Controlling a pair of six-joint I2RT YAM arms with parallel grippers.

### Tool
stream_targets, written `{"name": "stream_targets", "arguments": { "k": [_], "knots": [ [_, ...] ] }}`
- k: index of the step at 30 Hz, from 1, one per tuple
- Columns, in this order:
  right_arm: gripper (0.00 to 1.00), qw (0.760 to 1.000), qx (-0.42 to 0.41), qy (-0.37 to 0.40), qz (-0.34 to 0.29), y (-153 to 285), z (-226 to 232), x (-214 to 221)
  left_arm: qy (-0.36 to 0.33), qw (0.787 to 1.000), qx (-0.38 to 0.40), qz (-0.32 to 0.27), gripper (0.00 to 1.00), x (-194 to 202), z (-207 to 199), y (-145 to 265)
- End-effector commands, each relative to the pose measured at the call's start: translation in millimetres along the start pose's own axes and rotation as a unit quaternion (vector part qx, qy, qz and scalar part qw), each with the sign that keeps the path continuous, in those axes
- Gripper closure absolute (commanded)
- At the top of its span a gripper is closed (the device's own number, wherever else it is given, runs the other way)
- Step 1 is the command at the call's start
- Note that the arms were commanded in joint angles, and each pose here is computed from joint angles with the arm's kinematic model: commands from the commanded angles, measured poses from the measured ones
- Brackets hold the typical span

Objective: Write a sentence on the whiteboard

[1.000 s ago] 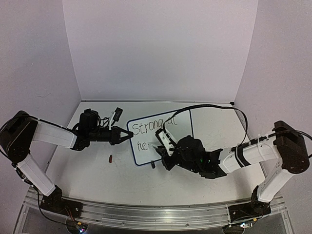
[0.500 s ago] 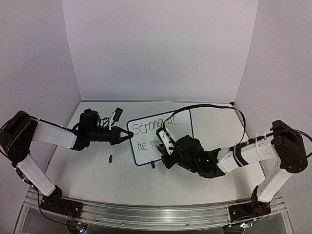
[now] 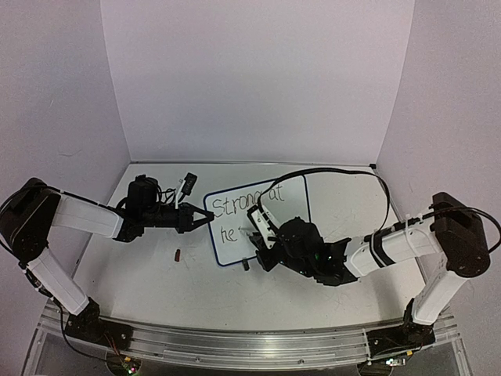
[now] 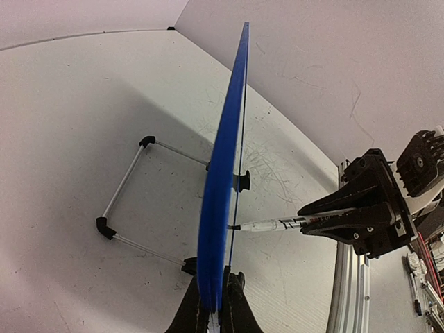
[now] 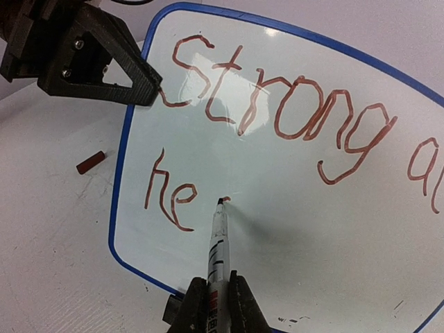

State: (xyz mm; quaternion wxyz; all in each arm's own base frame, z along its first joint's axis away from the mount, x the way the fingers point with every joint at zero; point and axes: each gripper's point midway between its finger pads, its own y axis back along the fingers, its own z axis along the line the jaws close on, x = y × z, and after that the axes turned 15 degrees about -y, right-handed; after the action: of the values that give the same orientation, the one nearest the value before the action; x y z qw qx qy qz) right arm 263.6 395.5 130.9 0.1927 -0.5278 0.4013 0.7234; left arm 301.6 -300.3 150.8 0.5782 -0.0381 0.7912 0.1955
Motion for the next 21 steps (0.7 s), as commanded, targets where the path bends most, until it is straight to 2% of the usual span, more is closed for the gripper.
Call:
{"name": "stream_targets", "arguments": {
  "k": [1,21],
  "knots": [
    [1.0,1.0,-0.009,-0.005,-0.01,-5,7,-12,-0.008,0.999,-0.041,0.019,1.0,4,15,3],
    [1.0,0.999,-0.018,-0.014,0.036,-2,5,14,-0.008,0.999,-0.042,0.02,1.0,4,15,3]
  ]
}}
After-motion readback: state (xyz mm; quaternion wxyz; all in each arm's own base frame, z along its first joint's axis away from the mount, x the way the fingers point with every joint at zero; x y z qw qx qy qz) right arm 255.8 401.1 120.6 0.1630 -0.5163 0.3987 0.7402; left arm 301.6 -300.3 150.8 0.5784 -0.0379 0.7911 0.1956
